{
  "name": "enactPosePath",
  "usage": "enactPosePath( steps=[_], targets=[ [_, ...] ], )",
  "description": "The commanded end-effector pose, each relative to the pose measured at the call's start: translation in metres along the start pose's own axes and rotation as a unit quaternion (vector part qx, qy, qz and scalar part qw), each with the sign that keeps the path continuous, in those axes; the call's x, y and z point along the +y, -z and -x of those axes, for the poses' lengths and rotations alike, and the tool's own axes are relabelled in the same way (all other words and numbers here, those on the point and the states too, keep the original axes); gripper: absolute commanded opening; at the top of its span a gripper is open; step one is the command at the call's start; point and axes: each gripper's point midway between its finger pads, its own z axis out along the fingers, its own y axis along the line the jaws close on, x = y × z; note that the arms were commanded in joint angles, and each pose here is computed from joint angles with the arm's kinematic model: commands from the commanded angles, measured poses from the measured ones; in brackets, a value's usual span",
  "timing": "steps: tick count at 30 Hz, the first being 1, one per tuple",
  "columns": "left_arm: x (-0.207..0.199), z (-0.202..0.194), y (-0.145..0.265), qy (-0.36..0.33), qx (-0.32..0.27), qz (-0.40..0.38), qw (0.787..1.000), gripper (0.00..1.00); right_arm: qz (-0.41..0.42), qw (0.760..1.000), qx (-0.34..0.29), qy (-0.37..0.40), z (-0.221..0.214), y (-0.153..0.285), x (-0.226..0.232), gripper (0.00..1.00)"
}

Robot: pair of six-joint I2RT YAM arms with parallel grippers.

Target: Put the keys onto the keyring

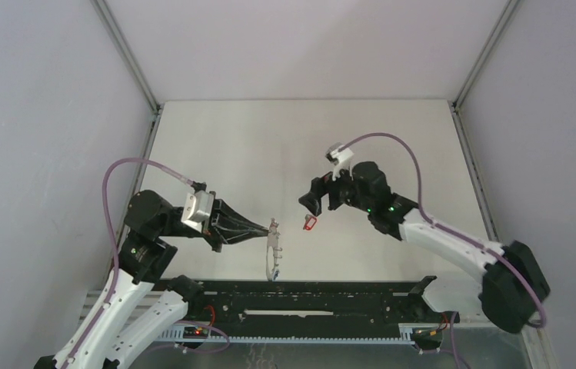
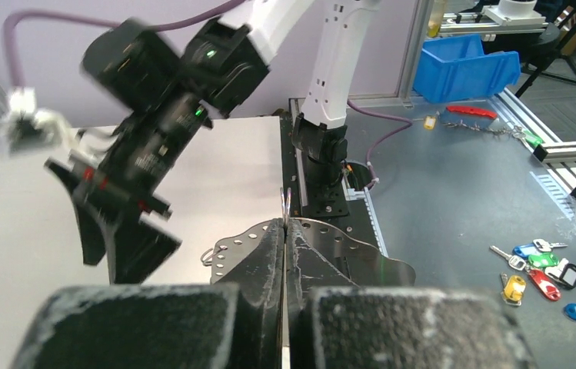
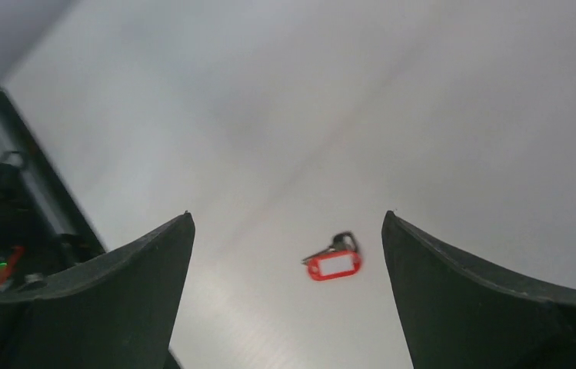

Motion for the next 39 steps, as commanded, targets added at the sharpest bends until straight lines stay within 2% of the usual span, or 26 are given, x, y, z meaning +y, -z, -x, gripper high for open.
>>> enactPosePath(
  steps=[1,3,5,7,11,15,17,20,21,23,32,39],
  targets=[
    [-0.005,0.027,0.002,-0.032,-0.022,0.004,0.999,0.00,0.084,0.991,-0.067,-0.074,0.012,0.022,0.031,1.00],
    [-0.005,0.029,0.002,-0.033,-0.023,0.006,0.999,0.00,0.109,0.991,-0.047,-0.069,0.002,0.018,0.035,0.92],
    [-0.005,0.030,0.002,-0.034,-0.024,0.007,0.999,0.00,0.083,0.994,-0.034,-0.065,-0.005,0.016,0.028,0.99],
    [-0.005,0.030,0.002,-0.032,-0.024,0.008,0.999,0.00,0.044,0.997,-0.038,-0.056,-0.014,0.013,0.018,1.00],
    [-0.004,0.031,0.003,-0.033,-0.026,0.012,0.999,0.00,0.022,0.995,-0.069,-0.063,-0.024,0.012,0.013,1.00],
    [-0.003,0.031,0.002,-0.033,-0.025,0.013,0.999,0.00,-0.001,0.998,-0.041,-0.037,-0.046,-0.004,0.002,0.99],
    [-0.001,0.035,0.002,-0.043,-0.030,0.013,0.999,0.00,-0.021,0.998,-0.021,-0.047,-0.055,-0.013,-0.011,0.85],
    [0.000,0.036,0.001,-0.043,-0.030,0.013,0.999,0.00,-0.034,0.998,-0.018,-0.055,-0.060,-0.024,-0.023,0.55],
    [0.000,0.037,0.001,-0.044,-0.030,0.013,0.998,0.00,-0.040,0.998,-0.018,-0.050,-0.062,-0.027,-0.024,0.49],
    [-0.001,0.039,0.002,-0.045,-0.031,0.013,0.998,0.00,-0.046,0.998,-0.018,-0.037,-0.066,-0.031,-0.024,0.45],
    [-0.001,0.039,0.002,-0.042,-0.033,0.015,0.998,0.00,-0.055,0.998,-0.026,-0.012,-0.069,-0.046,-0.031,0.48],
    [-0.001,0.043,0.002,-0.041,-0.037,0.015,0.998,0.00,-0.053,0.999,-0.004,-0.007,-0.078,-0.059,-0.037,0.50]
  ],
)
